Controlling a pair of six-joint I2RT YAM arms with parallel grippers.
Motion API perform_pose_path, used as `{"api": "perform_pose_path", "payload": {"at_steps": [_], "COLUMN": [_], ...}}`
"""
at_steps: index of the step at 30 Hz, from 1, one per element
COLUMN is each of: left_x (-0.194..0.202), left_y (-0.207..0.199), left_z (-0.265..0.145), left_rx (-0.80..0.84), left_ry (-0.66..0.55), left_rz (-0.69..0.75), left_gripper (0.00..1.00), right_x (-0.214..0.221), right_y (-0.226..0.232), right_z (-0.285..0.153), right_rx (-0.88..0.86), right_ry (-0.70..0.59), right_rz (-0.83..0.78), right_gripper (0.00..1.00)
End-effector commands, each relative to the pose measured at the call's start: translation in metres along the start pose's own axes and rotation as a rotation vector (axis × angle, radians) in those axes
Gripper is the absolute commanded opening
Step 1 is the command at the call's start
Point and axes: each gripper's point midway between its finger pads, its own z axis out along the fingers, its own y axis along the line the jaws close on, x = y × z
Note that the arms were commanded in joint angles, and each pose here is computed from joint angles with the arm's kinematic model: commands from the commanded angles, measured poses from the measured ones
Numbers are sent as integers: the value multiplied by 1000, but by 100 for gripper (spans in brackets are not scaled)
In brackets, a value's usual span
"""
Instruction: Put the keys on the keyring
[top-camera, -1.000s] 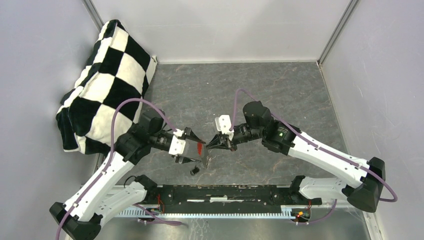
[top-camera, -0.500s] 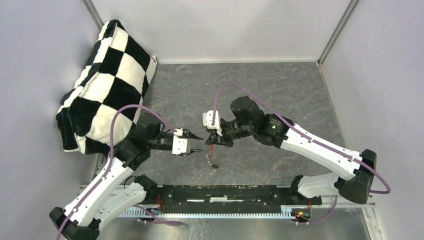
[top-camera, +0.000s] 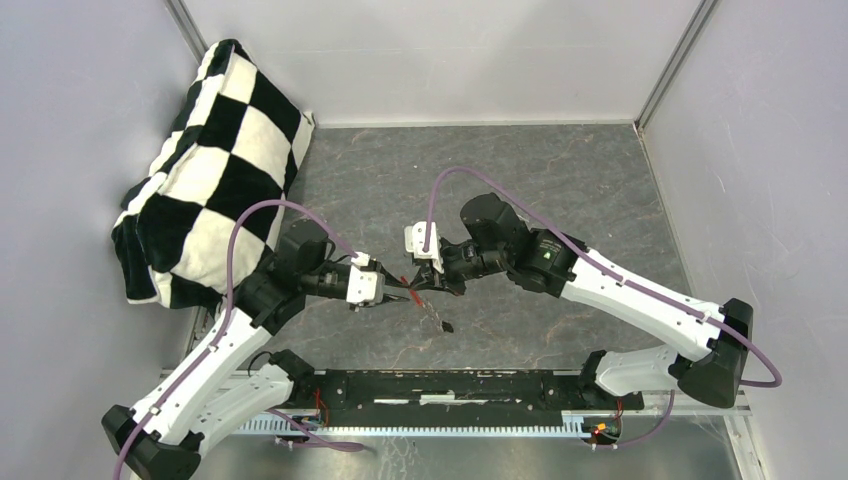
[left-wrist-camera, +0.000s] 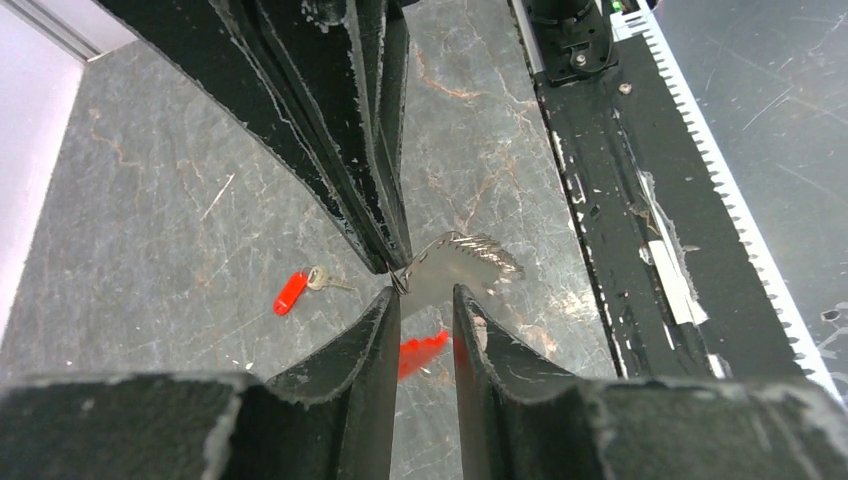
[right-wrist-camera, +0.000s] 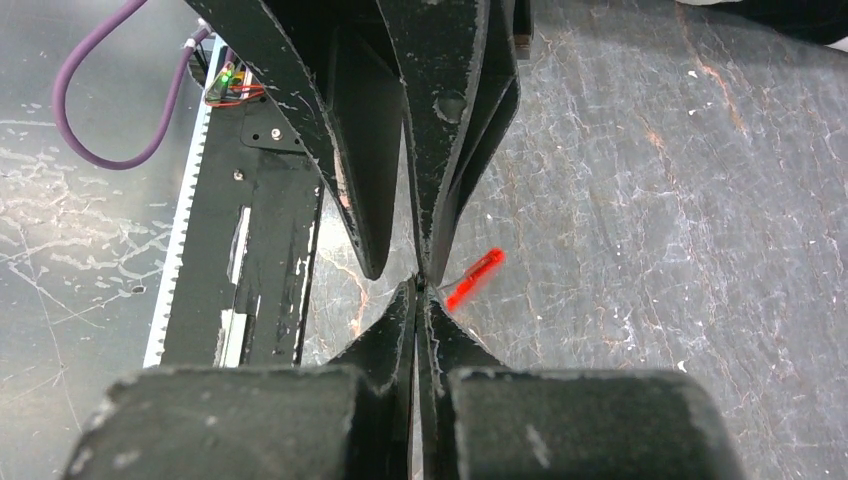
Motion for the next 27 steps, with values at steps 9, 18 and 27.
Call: {"api": "perform_pose_path", "payload": {"at_steps": [9, 18, 27], "left_x": [-21, -13, -18], "left_y": [-2, -3, -6], "left_z": [2, 1, 0], "left_rx": [44, 29, 37], "left_ry": [-59, -43, -59], "left_rz": [-71, -57, -34], "left_gripper": [18, 2, 2], "right_x": [-28, -38, -50], "right_y": [0, 4, 13], "right_z": [1, -3, -15], "right_rx": [16, 10, 7], "right_ry": [-119, -165, -248], "right_rz": [-18, -21, -23], "right_gripper": [0, 9, 20]}}
